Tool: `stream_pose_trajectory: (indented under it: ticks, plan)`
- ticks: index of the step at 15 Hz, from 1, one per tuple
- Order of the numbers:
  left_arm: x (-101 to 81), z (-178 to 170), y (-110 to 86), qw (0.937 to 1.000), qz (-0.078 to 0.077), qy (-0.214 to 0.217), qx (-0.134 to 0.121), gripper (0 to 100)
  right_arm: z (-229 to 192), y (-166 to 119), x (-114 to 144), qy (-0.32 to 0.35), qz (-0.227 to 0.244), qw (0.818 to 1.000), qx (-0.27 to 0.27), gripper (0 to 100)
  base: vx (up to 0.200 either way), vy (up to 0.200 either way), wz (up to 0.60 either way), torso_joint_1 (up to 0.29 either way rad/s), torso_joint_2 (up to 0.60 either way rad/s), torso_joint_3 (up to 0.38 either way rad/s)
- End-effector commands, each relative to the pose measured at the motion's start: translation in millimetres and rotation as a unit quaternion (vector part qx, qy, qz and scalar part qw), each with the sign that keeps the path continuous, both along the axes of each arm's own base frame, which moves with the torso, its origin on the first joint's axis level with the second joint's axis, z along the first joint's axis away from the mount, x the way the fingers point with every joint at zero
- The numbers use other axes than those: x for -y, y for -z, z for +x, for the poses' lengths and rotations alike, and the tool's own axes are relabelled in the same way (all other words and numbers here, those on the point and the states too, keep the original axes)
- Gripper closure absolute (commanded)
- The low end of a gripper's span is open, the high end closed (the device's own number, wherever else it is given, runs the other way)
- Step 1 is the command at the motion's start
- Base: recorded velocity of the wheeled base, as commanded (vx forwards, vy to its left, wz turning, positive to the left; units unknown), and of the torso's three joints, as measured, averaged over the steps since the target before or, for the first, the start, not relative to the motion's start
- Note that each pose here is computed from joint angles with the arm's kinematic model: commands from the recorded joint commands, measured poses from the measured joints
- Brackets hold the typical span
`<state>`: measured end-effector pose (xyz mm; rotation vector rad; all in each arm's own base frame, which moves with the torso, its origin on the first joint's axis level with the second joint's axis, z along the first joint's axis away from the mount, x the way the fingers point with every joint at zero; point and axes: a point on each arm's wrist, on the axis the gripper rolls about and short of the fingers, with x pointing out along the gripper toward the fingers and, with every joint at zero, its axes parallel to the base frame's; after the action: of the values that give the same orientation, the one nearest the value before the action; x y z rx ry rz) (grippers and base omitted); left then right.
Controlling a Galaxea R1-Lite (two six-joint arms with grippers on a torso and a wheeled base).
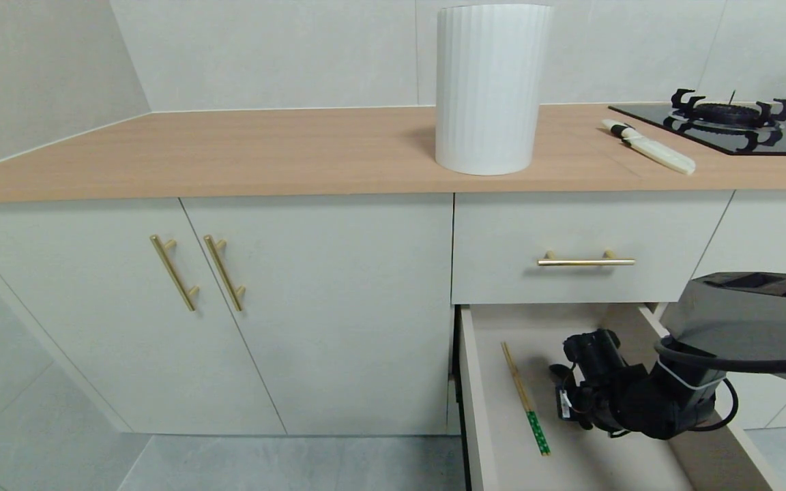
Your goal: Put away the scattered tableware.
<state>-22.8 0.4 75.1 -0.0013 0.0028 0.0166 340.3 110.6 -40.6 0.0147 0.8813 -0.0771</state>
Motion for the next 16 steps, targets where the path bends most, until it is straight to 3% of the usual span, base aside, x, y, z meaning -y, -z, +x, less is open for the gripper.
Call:
stream_pose_trajectory:
  ticks: [1, 6, 8, 12, 16]
  plan:
    - [0.0, 0, 0.0, 1.0, 0.0, 0.0, 0.0, 0, 0, -1, 0, -0.001, 0.0, 1.0, 0.001, 0, 0.0, 0.0, 0.0, 0.0, 0.0, 0.0]
    - [0.0, 0, 0.0, 1.0, 0.0, 0.0, 0.0, 0, 0, -4, 0, 0.0, 0.002, 1.0, 0.004, 0, 0.0, 0.0, 0.0, 0.0, 0.0, 0.0]
    - [0.0, 0, 0.0, 1.0, 0.0, 0.0, 0.0, 0, -6, -22, 2, -0.001, 0.008, 1.0, 0.018, 0, 0.0, 0.0, 0.0, 0.0, 0.0, 0.0]
    - [0.0, 0, 0.0, 1.0, 0.0, 0.0, 0.0, 0, -34, -103, 11, -0.01, 0.033, 0.996, 0.088, 0, 0.0, 0.0, 0.0, 0.0, 0.0, 0.0]
    - [0.0, 0, 0.0, 1.0, 0.0, 0.0, 0.0, 0, -80, -171, 16, -0.047, 0.066, 0.992, 0.096, 0, 0.0, 0.0, 0.0, 0.0, 0.0, 0.0]
